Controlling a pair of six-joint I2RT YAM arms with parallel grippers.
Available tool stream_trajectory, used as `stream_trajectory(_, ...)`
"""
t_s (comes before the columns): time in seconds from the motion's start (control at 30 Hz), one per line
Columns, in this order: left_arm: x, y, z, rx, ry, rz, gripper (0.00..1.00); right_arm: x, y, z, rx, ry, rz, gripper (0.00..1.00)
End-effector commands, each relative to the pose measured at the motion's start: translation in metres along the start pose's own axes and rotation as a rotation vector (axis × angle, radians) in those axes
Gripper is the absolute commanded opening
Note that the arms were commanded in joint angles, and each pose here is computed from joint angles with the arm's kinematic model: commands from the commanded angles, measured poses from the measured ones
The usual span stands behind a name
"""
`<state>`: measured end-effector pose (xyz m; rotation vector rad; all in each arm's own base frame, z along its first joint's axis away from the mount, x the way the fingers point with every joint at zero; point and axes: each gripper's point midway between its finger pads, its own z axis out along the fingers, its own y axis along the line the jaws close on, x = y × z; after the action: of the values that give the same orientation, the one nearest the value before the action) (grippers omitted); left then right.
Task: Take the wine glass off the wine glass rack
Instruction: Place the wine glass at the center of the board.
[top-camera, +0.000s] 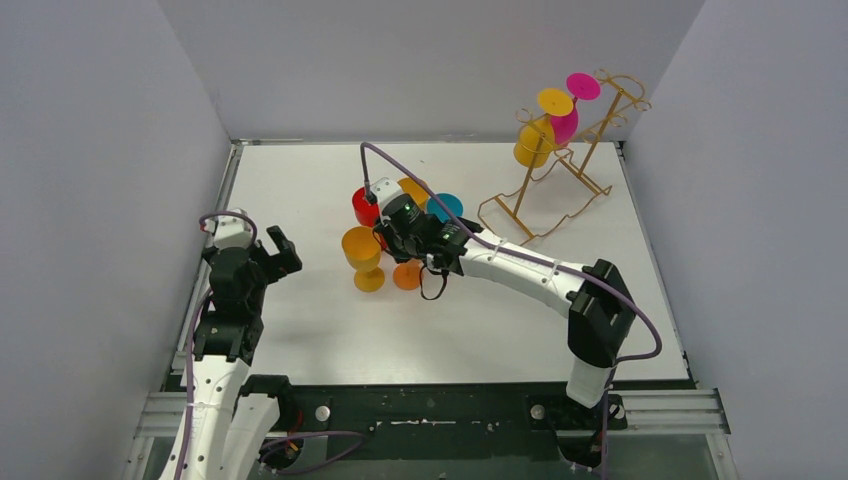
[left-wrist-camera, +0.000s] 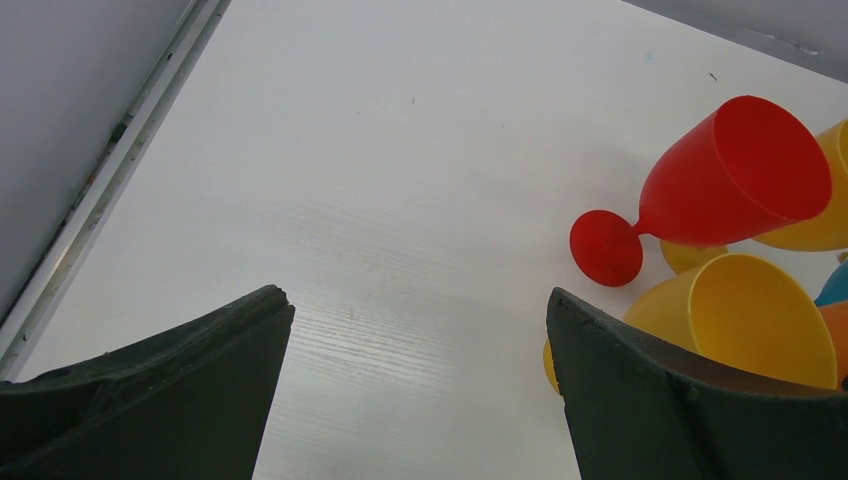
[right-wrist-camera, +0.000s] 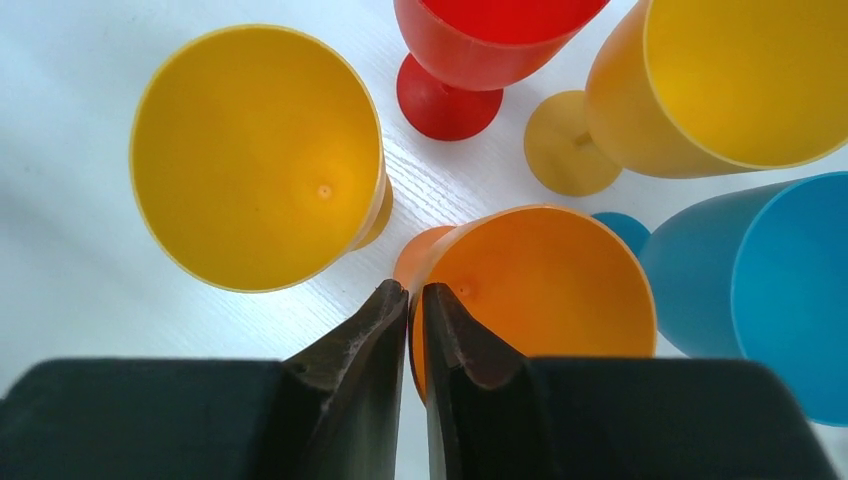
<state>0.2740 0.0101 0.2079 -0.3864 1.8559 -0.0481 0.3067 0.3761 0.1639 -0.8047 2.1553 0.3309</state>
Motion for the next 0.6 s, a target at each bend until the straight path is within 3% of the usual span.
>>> stream_trajectory(0.0, -0.014, -0.007, -0.003, 0.031, -0.040, -0.013, 0.97, -0.025, 0.004, -0.004, -0.014, -0.046, 0.005, 0.15)
stream_trajectory(0.33, -0.012, -0.009, -0.002, 0.048, -0.033, -0.006, 0.97, -0.040, 0.005, -0.017, -0.023, -0.038, -0.024, 0.22)
stream_trajectory(0.57, -0.011, -0.010, -0.002, 0.052, -0.030, 0.000, 0.97, -0.068, 0.009, -0.048, -0.065, -0.123, 0.011, 0.26)
